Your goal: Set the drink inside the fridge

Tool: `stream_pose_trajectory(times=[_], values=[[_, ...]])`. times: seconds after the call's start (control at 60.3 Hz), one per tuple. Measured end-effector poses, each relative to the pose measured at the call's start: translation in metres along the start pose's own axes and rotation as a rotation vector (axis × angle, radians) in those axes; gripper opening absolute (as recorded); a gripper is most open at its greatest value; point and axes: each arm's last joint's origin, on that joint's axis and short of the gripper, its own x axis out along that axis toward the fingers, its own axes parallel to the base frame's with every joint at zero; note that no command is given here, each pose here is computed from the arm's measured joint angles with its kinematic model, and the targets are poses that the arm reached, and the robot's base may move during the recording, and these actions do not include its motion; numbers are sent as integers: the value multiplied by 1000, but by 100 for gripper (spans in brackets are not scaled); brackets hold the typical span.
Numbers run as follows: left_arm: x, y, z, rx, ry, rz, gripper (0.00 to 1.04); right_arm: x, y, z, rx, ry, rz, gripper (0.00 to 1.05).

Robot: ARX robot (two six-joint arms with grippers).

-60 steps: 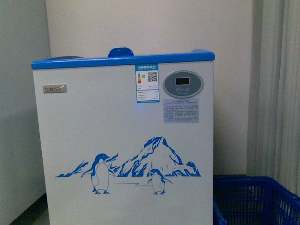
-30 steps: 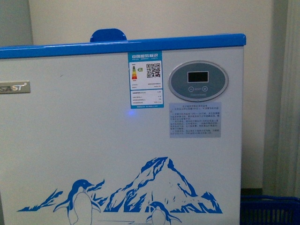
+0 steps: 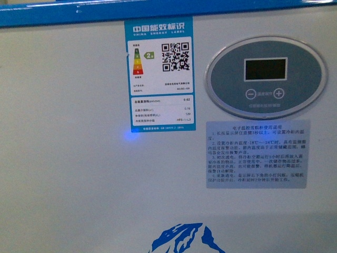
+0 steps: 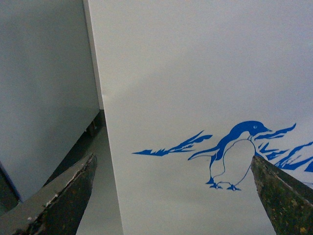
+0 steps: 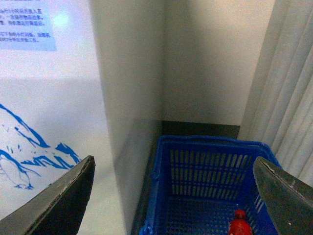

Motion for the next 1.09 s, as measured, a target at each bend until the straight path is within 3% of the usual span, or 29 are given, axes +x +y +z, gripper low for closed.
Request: stream_pose_trajectory(times=[0.182,0.299,0.348,0.498,0.614,0.697,0.813,0.896,1.045,1.095], values=[[0,0,0,0,0,0,97,0,0,-1,8,18,-13,97],[0,0,0,0,0,0,97,9,-8,1,81,316,-163,97],[0,0,0,0,0,0,97,17,-13,2,96,373,-189,97],[0,0,0,0,0,0,97,76,-53,9,111,486,-401,97],[0,0,0,0,0,0,97,119,-68,-4,95,568,-447,97],[0,0,0,0,0,0,97,161,-81,-43,76,714,-499,97],[0,0,0,0,0,0,97,190,-91,-81,59,814,-560,97],[0,0,0,0,0,0,97,215,-99,-123,49,882,-612,97],[0,0,0,0,0,0,97,239,-102,-192,20,1008,-666,97],[0,0,0,0,0,0,97,241,-102,-203,12,1025,-677,97]])
